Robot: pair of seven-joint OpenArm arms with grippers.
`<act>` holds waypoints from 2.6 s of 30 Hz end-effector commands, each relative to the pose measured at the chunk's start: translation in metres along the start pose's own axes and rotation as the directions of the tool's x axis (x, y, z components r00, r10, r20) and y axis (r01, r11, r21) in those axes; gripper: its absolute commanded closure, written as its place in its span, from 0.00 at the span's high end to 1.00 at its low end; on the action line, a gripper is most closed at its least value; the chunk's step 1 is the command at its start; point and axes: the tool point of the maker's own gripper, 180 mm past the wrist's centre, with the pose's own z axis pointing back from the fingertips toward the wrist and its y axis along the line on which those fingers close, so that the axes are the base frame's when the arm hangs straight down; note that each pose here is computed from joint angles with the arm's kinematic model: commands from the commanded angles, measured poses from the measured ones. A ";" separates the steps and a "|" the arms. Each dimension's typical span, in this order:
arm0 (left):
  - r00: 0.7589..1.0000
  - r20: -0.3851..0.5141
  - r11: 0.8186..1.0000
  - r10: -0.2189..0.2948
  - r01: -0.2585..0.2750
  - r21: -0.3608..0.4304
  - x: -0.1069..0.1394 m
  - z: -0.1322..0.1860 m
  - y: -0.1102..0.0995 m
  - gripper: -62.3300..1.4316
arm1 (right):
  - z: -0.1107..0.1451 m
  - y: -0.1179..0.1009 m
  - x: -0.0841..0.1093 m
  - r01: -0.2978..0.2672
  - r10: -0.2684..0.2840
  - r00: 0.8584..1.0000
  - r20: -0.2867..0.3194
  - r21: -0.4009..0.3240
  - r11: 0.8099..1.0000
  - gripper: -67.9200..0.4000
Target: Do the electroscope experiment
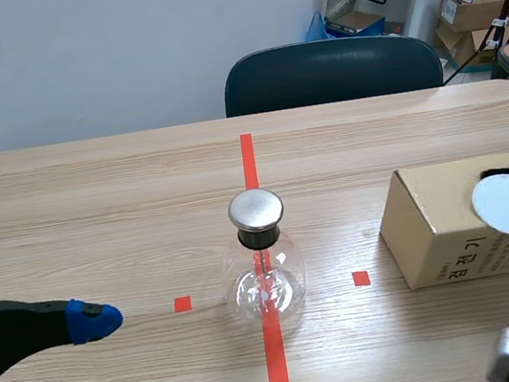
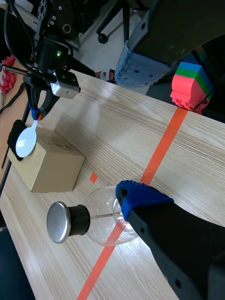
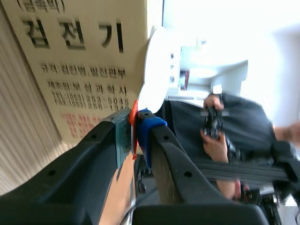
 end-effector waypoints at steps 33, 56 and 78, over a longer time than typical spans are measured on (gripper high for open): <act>0.991 0.134 1.000 0.012 -0.012 -0.006 0.026 -0.001 -0.002 0.71 | -0.001 -0.016 -0.008 -0.040 0.040 0.999 -0.007 -0.067 0.997 0.02; 0.992 0.126 1.000 0.013 -0.012 -0.006 0.024 -0.001 -0.002 0.71 | -0.001 -0.018 -0.016 -0.037 0.034 0.998 -0.043 -0.071 0.997 0.02; 0.992 0.126 1.000 0.013 -0.012 -0.006 0.024 -0.001 -0.002 0.71 | 0.006 -0.016 -0.045 -0.013 -0.002 0.979 -0.204 -0.068 0.998 0.02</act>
